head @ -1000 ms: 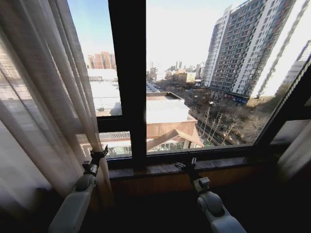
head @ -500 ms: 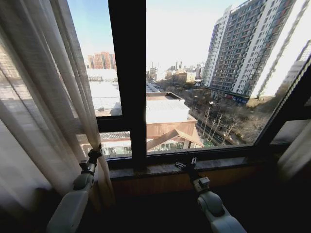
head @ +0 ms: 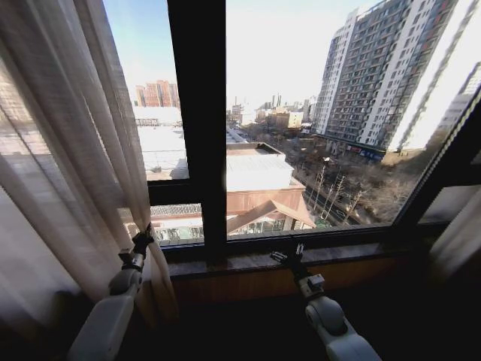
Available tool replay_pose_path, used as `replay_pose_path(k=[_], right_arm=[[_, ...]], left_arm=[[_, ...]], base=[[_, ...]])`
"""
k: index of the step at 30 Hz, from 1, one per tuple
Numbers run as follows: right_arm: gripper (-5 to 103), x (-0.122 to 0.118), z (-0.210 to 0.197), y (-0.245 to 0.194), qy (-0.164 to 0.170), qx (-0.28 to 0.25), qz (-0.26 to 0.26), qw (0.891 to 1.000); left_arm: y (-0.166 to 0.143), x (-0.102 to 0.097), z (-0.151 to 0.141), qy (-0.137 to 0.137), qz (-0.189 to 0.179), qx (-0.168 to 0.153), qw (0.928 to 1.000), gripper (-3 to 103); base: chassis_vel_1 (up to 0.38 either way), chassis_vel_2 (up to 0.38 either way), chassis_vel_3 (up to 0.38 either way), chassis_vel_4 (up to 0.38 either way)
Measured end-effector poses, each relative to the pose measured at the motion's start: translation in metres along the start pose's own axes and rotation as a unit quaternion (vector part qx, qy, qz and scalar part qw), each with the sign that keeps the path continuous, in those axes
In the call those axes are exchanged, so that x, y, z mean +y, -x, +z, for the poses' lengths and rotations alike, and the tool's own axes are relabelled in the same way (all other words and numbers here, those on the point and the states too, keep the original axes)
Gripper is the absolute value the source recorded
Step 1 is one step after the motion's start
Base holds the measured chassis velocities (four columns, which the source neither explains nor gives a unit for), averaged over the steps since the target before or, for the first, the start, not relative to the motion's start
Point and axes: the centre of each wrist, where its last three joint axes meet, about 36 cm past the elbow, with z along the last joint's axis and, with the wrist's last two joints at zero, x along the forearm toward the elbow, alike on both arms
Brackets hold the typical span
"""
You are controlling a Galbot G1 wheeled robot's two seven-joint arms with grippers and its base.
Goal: Open the curtains by pulling them apart, changing their state from closed to fully open.
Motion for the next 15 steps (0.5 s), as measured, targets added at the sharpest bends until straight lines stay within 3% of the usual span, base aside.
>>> replay_pose_path(k=[7, 15], right_arm=[[100, 0.0, 0.0, 0.0, 0.0, 0.0, 0.0, 1.0], [100, 0.0, 0.0, 0.0, 0.0, 0.0, 0.0, 1.0]], left_arm=[[-0.0015, 0.0042, -0.0008, 0.003, -0.003, -0.001, 1.0, 0], [-0.0054, 0.0047, -0.0009, 0.002, -0.004, -0.005, 1.0, 0]], base=[[0.108, 0.1, -0.091, -0.098], [0.232, 0.236, -0.244, -0.239]])
